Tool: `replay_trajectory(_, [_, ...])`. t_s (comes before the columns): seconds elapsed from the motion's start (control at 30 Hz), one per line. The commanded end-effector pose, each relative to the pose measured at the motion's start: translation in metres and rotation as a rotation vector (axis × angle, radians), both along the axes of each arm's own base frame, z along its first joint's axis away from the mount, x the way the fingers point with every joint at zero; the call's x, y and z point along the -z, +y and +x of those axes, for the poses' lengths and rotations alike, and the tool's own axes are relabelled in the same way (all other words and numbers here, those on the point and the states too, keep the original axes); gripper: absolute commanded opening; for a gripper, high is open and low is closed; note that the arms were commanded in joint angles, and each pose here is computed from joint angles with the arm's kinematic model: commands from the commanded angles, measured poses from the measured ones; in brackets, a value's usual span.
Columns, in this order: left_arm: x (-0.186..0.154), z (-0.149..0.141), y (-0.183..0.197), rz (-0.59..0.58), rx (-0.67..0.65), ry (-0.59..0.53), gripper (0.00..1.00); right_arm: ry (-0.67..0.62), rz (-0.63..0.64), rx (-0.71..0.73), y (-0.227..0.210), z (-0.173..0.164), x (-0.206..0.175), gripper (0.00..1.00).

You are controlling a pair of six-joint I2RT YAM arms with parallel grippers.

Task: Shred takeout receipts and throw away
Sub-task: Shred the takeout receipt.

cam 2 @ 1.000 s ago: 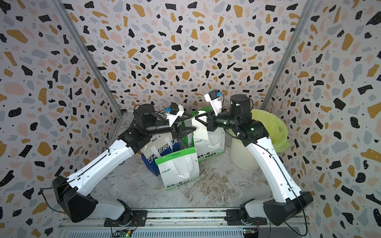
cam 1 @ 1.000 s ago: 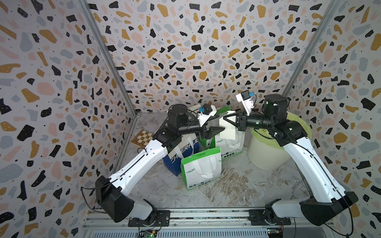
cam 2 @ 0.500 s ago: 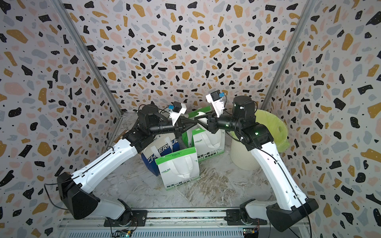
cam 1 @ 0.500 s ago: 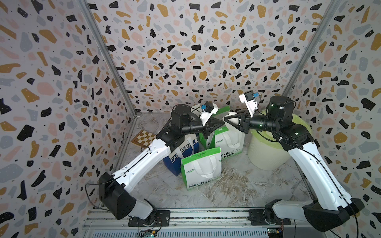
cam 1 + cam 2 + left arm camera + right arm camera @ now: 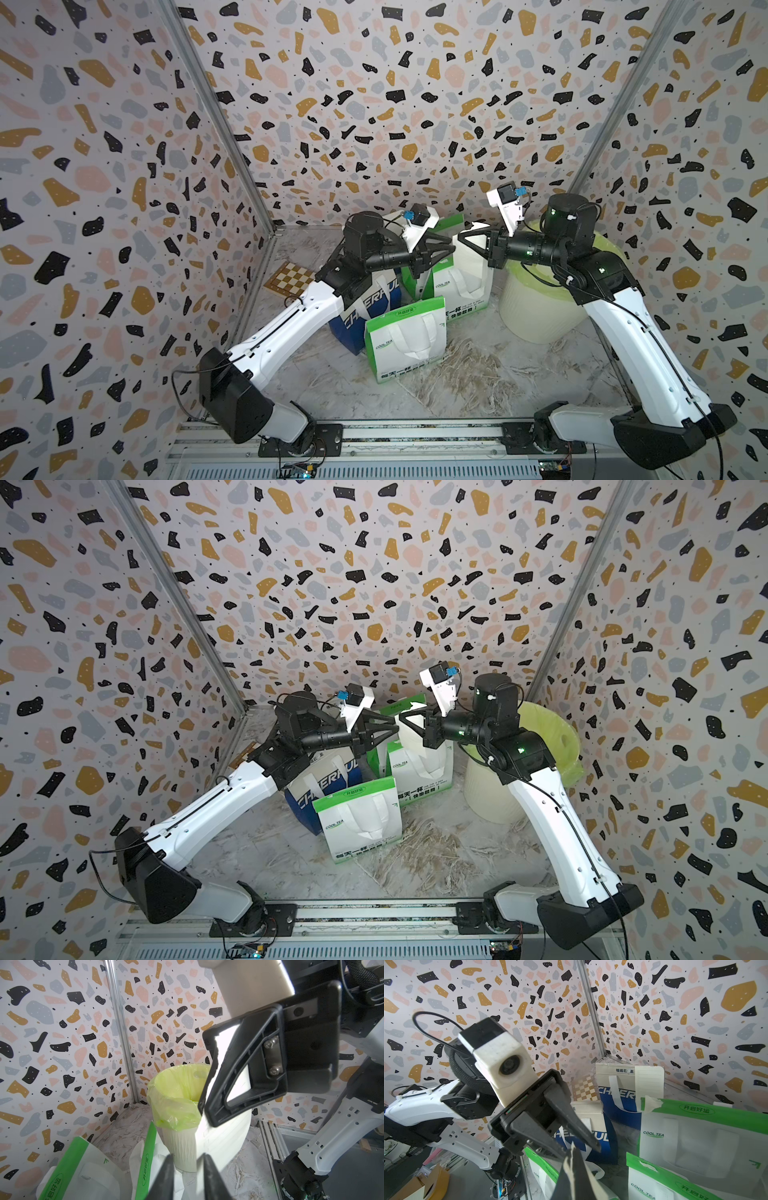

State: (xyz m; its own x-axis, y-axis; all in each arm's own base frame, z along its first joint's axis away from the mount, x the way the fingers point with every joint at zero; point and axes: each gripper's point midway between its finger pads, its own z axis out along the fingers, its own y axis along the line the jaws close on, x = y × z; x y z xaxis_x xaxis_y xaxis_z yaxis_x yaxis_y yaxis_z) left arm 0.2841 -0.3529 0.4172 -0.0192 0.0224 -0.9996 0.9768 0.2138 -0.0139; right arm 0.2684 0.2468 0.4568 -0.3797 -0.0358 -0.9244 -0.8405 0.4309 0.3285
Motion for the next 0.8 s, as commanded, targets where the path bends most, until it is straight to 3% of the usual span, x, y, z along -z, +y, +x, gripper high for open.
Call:
replay_trajectory(0.0, [-0.019, -0.011, 0.004, -0.059, 0.019, -0.047, 0.61, -0.04, 0.03, -0.006, -0.005, -0.011, -0.015, 0.0])
replay_trajectory(0.13, [-0.023, -0.025, -0.001, -0.102, 0.119, -0.03, 0.71, -0.028, 0.039, -0.022, -0.003, -0.012, -0.014, 0.0])
replay_trajectory(0.33, [-0.026, -0.035, -0.009, -0.111, 0.197, -0.024, 0.67, -0.032, 0.06, -0.04, -0.002, -0.015, -0.019, 0.0])
replay_trajectory(0.47, [-0.021, -0.041, -0.019, -0.083, 0.239, -0.01, 0.5, -0.021, 0.061, -0.041, -0.001, -0.014, -0.016, 0.0])
replay_trajectory(0.53, [-0.016, -0.041, -0.023, -0.071, 0.246, 0.002, 0.36, -0.016, 0.061, -0.036, -0.001, -0.013, -0.014, 0.0])
replay_trajectory(0.63, [-0.011, -0.037, -0.024, -0.065, 0.227, 0.015, 0.04, -0.018, 0.057, -0.021, -0.003, -0.012, -0.014, 0.02])
replay_trajectory(0.67, [-0.01, -0.034, -0.024, -0.064, 0.209, 0.017, 0.0, -0.022, 0.053, -0.015, -0.004, -0.012, -0.014, 0.1])
replay_trajectory(0.77, [-0.013, -0.032, -0.02, -0.07, 0.17, -0.011, 0.0, -0.04, 0.031, 0.012, -0.008, -0.011, -0.016, 0.41])
